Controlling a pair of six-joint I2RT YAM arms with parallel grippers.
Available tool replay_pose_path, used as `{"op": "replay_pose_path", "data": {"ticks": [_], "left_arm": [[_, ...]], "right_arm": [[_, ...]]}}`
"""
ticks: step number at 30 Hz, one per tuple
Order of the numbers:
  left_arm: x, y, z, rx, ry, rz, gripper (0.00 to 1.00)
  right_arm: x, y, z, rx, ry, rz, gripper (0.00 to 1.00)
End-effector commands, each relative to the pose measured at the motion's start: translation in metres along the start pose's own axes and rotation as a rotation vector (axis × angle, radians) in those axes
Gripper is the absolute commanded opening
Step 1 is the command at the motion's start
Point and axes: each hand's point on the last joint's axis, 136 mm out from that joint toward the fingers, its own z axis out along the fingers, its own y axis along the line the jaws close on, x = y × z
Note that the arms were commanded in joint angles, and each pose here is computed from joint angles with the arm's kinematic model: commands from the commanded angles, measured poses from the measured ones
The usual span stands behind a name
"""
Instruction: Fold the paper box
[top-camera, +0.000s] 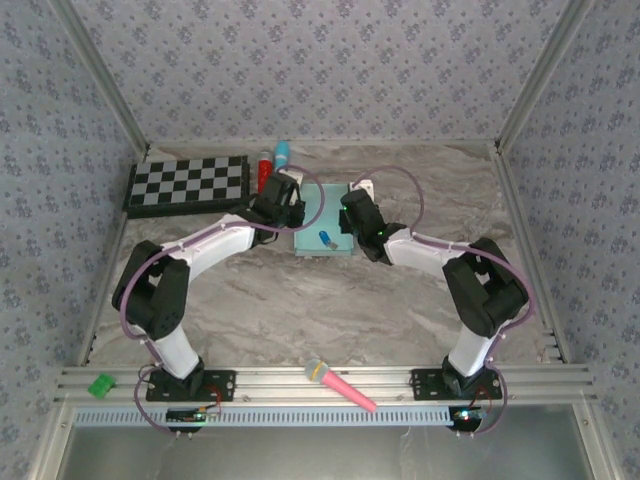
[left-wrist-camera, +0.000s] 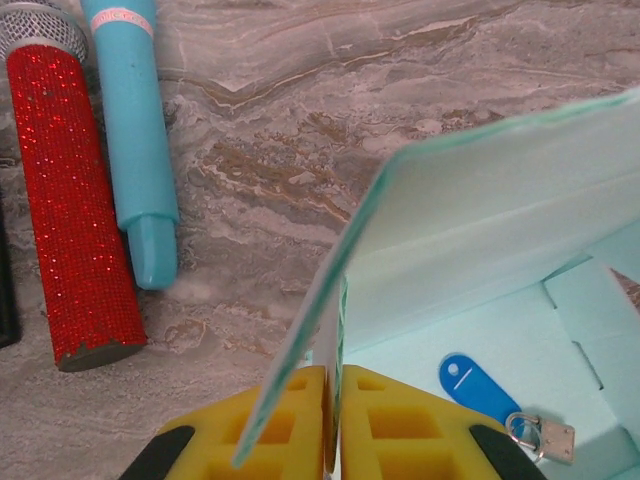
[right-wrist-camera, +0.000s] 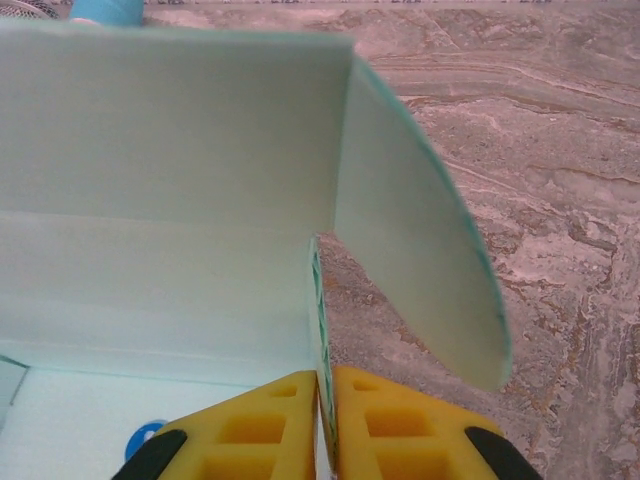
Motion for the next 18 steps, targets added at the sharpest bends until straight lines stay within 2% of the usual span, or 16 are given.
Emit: {"op": "replay_pose_path", "data": {"ticks": [1, 12, 18], "left_arm": [[-0.0021, -0.0008, 0.0041, 0.003, -0.025, -0.034, 0.13], [0.0045, -0.0023, 0.0092, 0.019, -0.025, -0.071, 0.2], [0.0063, -0.0034, 0.0104, 0.025, -0.021, -0.083, 0.2]], "right_arm": [[-0.0144, 0.0084, 0.0006, 0.003, -0.041, 0.031, 0.13], [-0.0126, 0.0093, 0.0013, 0.02, -0.055, 0.054, 0.13], [-0.0107, 0.0113, -0.0002, 0.04, -0.069, 0.062, 0.13]]}}
